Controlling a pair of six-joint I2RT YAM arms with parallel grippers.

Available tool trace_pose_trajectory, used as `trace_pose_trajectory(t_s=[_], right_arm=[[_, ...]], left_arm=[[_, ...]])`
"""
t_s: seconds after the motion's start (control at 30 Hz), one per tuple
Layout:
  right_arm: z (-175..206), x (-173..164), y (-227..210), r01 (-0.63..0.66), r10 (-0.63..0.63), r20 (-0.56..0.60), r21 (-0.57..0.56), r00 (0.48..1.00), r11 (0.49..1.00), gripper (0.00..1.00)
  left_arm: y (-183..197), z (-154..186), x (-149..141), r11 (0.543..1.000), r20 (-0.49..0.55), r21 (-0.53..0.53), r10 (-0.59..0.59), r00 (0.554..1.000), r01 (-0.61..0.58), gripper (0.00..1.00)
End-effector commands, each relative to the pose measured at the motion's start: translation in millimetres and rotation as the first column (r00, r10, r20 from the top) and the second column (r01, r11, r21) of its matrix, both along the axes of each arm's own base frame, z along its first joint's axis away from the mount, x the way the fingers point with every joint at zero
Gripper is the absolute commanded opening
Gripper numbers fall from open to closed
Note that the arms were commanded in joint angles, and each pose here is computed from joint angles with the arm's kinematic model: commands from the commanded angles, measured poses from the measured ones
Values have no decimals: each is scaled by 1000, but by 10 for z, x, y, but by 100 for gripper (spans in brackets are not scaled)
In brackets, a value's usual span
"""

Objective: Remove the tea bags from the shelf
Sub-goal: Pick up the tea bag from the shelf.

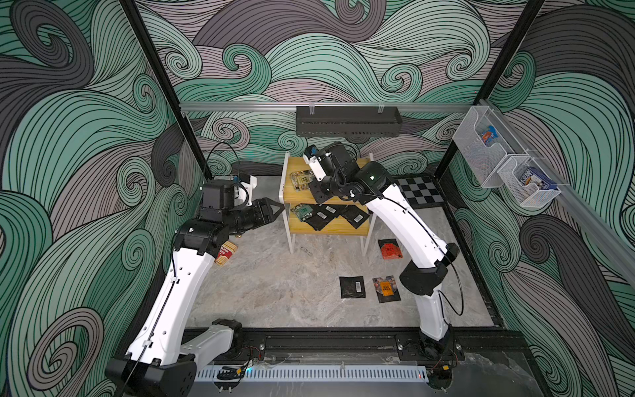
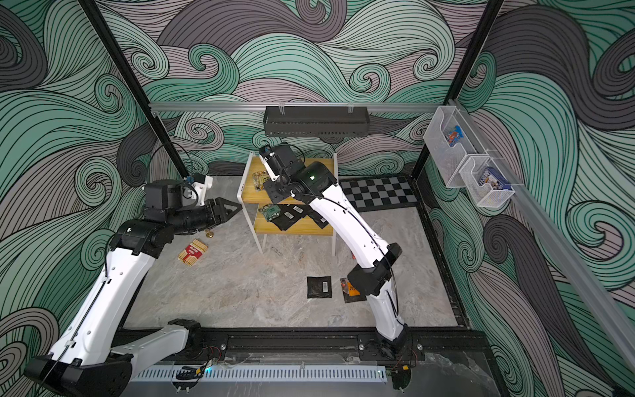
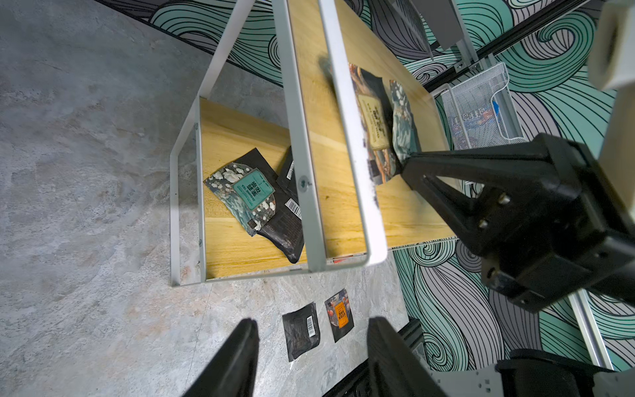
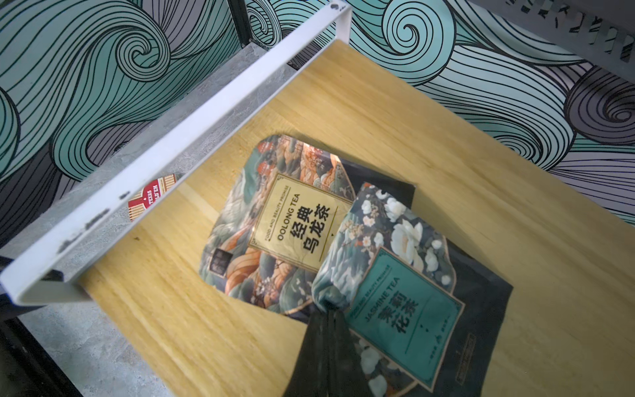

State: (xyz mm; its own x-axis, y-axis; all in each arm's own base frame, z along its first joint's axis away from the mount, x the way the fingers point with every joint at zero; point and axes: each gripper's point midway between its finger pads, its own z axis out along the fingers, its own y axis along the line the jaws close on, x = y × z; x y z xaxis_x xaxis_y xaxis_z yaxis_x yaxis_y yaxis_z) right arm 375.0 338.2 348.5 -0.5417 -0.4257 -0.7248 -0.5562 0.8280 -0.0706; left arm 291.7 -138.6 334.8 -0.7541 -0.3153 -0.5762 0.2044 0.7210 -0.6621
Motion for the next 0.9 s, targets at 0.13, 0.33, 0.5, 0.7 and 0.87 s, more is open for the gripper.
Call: trace_pose_trajectory(t_s=[0.13,0.33,0.5,0.7,0.87], right_arm=[[274,-99,-168,5,-6,45,11,999,1000,0],[441,-126,-246,11,-14,82,26,997,1000,0],[544,-179,-297,10,-14,96,42,995,999,0],[721,-300,-367,-4,-5,120,70,993,998,0],[871,-456,-442,-21,9,141,89,990,996,0]], left_arm=[[8,62,-54,1000,32,6,-2,999,2,54],[12,73,-66,1000,35,8,-2,999,1,54],[15,86,-68,1000,37,9,-1,999,1,54],[45,126,-120,1000,42,28,2,999,-3,56],[43,87,-170,1000,28,23,0,1000,-1,56]])
